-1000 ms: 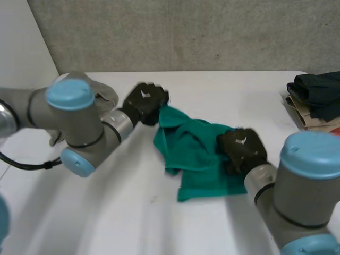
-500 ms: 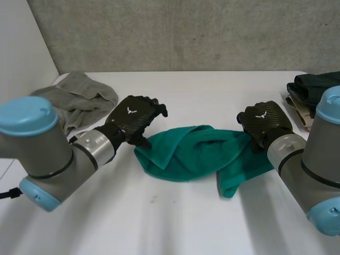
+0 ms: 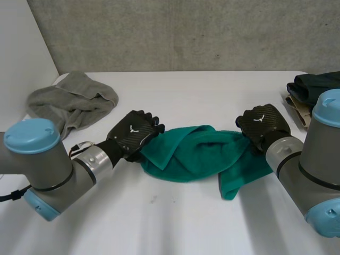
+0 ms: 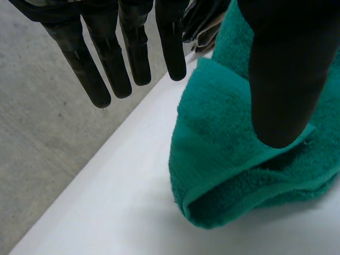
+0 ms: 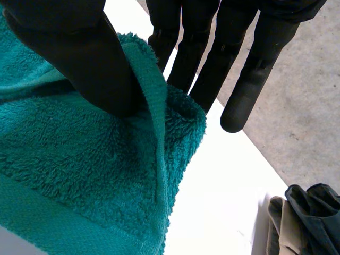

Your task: Fold the laundry.

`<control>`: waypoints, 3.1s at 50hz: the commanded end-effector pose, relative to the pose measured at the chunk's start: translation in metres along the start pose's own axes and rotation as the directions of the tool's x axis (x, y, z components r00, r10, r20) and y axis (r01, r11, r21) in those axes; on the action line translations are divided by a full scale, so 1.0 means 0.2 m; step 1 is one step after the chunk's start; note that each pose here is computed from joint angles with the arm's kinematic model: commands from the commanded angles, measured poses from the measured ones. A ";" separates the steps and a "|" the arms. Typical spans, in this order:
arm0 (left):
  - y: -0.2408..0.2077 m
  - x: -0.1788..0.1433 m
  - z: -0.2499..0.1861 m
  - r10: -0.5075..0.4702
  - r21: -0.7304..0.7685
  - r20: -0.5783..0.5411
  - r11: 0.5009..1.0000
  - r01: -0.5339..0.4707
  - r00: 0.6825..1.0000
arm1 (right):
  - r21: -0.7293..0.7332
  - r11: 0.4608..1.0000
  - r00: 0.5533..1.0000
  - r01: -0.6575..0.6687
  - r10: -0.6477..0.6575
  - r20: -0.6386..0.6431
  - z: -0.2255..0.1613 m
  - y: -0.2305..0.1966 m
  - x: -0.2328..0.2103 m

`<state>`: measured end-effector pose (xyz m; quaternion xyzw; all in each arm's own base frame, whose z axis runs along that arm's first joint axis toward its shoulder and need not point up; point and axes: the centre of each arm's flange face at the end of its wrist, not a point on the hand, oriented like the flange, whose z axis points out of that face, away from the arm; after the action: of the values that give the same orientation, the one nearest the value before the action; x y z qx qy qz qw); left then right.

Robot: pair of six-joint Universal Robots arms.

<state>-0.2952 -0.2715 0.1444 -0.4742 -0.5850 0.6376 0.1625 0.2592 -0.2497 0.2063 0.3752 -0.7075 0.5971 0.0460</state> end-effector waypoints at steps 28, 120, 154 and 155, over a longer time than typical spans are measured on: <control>-0.40 -0.50 0.05 0.060 -0.036 0.503 0.998 -0.048 0.862 | 0.050 0.993 0.983 0.103 -0.094 -0.160 -0.06 -0.28 0.37; -0.58 -0.50 -0.19 -0.050 -0.025 0.602 0.996 0.081 0.797 | -0.094 0.936 0.936 0.340 -0.347 -0.060 -0.19 -0.30 0.45; -0.89 -1.06 0.02 -0.285 0.441 0.817 0.869 -0.225 0.501 | 0.499 0.737 0.726 0.456 0.016 -0.688 0.30 -0.83 0.68; -0.84 -1.04 0.01 -0.274 0.421 0.817 0.885 -0.201 0.507 | 0.496 0.742 0.739 0.451 0.000 -0.673 0.31 -0.82 0.66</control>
<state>-0.2548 -0.3919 0.3982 -0.0317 -0.4125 0.9102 -0.0190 0.2784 -0.3717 0.3997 0.2079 -0.3527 0.8794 0.2429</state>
